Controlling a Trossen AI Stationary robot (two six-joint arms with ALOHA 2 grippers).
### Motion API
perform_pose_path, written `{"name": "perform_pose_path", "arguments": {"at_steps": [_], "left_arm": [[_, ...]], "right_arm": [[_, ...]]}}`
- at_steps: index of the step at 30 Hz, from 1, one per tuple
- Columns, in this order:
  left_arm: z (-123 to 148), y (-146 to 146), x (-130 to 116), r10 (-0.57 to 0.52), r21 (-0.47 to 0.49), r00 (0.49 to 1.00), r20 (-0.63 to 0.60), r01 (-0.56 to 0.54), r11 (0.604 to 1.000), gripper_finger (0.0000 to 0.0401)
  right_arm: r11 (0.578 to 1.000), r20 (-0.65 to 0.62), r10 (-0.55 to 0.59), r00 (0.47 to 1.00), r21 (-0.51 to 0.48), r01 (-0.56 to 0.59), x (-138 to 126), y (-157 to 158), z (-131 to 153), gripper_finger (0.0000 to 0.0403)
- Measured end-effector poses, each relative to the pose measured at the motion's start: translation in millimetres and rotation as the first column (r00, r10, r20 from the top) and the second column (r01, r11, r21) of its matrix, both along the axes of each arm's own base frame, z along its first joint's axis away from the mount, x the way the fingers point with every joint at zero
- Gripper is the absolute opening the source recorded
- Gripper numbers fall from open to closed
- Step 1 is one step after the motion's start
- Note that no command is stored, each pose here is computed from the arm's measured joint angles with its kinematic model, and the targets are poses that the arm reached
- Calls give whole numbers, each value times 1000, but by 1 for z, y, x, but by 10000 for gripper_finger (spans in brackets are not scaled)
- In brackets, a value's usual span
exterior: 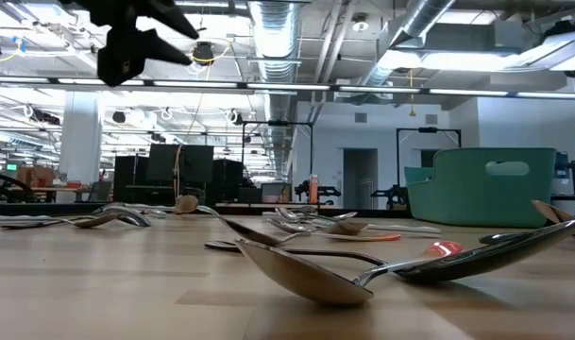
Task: Sort silverware by color (type)
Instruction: Put the blue spoon in the blue bin
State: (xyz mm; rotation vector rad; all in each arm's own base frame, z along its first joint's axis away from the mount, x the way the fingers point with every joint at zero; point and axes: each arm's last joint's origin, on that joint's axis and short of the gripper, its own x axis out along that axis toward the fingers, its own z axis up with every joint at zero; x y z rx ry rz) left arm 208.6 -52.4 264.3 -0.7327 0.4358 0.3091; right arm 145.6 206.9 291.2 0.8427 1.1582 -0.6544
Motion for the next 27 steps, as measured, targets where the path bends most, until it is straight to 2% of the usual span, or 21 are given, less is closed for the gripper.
{"name": "perform_pose_path", "arguments": {"at_steps": [7,12,15,20,27], "left_arm": [[7,-7,1,-7,41,997,79,3,999,138],[7,-15,-1,-35,24,996,85,33,999,138],[6,-20,-3,-63,26,995,76,61,998,138],[3,-23,-6,-81,14,996,35,81,997,138],[0,-33,-11,-163,7,987,4,163,987,138]], "right_arm": [[983,55,167,984,-87,-162,57,-35,-1,186],[953,174,296,939,-118,-279,97,-54,0,186],[935,189,353,916,-110,-338,112,-58,-5,185],[940,162,341,926,-52,-337,134,-59,-26,185],[983,170,178,969,6,-182,154,-53,-48,185]]}}
